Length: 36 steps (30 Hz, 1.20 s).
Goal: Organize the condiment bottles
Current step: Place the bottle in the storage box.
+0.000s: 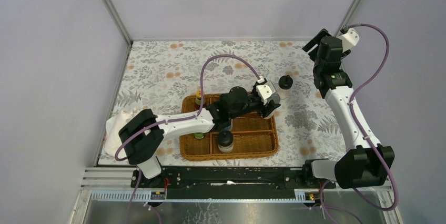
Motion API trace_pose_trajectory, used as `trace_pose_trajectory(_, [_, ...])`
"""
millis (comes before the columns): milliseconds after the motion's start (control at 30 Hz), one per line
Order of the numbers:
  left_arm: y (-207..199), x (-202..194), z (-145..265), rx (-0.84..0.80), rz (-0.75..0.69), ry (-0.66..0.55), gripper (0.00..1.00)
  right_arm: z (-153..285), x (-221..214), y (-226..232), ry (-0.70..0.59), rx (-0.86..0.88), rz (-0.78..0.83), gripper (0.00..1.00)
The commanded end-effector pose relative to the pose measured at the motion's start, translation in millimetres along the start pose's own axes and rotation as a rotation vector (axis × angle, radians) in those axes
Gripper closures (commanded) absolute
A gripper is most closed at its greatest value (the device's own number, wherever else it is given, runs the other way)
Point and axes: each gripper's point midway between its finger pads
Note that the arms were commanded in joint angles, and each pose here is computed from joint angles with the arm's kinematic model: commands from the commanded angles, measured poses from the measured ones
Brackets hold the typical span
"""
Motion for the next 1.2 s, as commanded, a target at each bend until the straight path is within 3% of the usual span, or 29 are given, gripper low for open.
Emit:
trace_pose_trajectory(0, [12.9,54.0,9.4,0.074,-0.024,-0.178,1.00,4.6,16.4,7.8,-0.048,0.041,-0.023,0.19])
trace_pose_trajectory(1167, [17.2,30.8,41.6,0.240,0.089,-0.104,1.00,5.0,6.2,10.9,-0.021,0.070,-0.032,0.20])
Point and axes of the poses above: each gripper's point midway between its finger pads, its own z axis back along the fingers, its own y axis along the line the jaws close on, x = y × z, and after that the axes turned 5 degrees about z, right-handed
